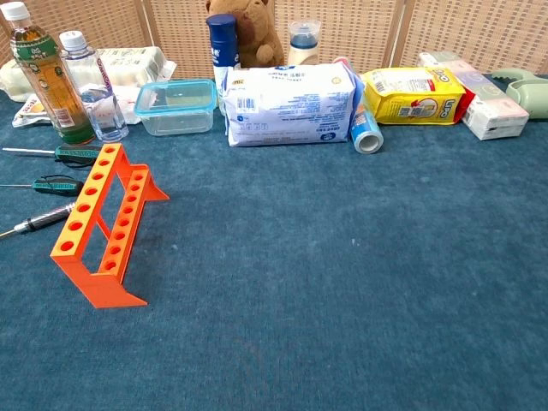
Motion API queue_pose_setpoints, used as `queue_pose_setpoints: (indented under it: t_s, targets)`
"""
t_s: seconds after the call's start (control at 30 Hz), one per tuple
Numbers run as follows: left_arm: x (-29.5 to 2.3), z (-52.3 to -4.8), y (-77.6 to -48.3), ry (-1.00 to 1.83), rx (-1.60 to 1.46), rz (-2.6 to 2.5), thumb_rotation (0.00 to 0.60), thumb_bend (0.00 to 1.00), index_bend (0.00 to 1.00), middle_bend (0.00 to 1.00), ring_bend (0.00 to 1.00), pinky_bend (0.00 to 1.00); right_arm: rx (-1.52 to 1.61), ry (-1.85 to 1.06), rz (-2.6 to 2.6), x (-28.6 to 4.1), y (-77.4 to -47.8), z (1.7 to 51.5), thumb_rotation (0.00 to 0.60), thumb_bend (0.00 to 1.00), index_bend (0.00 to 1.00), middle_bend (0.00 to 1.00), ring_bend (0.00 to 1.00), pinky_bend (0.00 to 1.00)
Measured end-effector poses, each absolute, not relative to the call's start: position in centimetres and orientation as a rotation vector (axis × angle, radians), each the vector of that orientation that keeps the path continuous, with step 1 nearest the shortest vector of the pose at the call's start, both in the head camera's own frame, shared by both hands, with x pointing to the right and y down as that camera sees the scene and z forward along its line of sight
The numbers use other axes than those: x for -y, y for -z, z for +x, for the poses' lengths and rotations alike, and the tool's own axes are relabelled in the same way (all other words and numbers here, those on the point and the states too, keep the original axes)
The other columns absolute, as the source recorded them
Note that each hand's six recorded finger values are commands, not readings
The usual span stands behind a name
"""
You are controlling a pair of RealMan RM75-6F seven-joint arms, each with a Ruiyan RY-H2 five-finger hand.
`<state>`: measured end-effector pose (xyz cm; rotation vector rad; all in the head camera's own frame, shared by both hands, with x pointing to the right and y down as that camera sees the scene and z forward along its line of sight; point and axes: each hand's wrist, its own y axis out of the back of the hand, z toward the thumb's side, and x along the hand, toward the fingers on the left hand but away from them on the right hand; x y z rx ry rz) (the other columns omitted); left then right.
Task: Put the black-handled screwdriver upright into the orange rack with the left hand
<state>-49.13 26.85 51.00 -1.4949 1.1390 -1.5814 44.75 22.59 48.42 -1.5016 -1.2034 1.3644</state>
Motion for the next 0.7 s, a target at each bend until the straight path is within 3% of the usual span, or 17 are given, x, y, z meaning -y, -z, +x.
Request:
queue_pose_setpoints:
  t_s: [0.17, 0.27, 0.33, 0.37, 0.43, 0.5, 0.57, 0.7]
  targets:
    - [-26.7, -49.2, -51.3, 1.585, -1.139, -1.498, 0.600, 0.04, 0.00, 0.00, 0.00, 0.04, 1.221, -1.355, -1.508, -22.6, -48.3, 44.7, 0.600, 0.00, 0.10, 0.02, 0.00, 0.00]
    - [-26.5, -49.4, -51.6, 1.597, -1.149, -1.497, 0.600, 0.07, 0.00, 0.21, 0.14, 0.07, 1.232, -1.350, -1.516, -22.5, -48.3, 44.6, 0.600, 0.00, 0.10, 0.03, 0.00, 0.00]
    - [-26.2, -49.5, -52.0, 1.608, -1.162, -1.501, 0.600, 0.09, 0.02, 0.48, 0.40, 0.27, 1.239, -1.346, -1.524, -22.4, -48.3, 44.6, 0.600, 0.00, 0.09, 0.03, 0.00, 0.00]
    - [-26.0, -49.6, -52.3, 1.612, -1.170, -1.506, 0.600, 0.10, 0.06, 0.57, 0.50, 0.38, 1.243, -1.345, -1.529, -22.4, -48.4, 44.6, 0.600, 0.00, 0.09, 0.03, 0.00, 0.00]
    - [-25.6, -49.6, -52.8, 1.617, -1.199, -1.528, 0.600, 0.12, 0.24, 0.79, 0.75, 0.72, 1.250, -1.342, -1.548, -22.3, -48.5, 44.5, 0.600, 0.00, 0.09, 0.03, 0.00, 0.00]
    - [-25.1, -49.5, -53.3, 1.609, -1.247, -1.554, 0.600, 0.13, 0.33, 0.90, 0.90, 0.91, 1.255, -1.343, -1.570, -22.3, -48.7, 44.6, 0.600, 0.00, 0.09, 0.03, 0.00, 0.00]
    - [-24.2, -49.6, -53.6, 1.591, -1.325, -1.566, 0.600, 0.13, 0.35, 0.97, 0.98, 0.99, 1.258, -1.340, -1.584, -22.3, -48.8, 44.6, 0.600, 0.00, 0.09, 0.03, 0.00, 0.00]
    - [-22.9, -49.4, -54.5, 1.604, -1.378, -1.560, 0.600, 0.13, 0.35, 1.00, 1.00, 1.00, 1.282, -1.326, -1.617, -22.2, -48.6, 44.8, 0.600, 0.00, 0.09, 0.03, 0.00, 0.00]
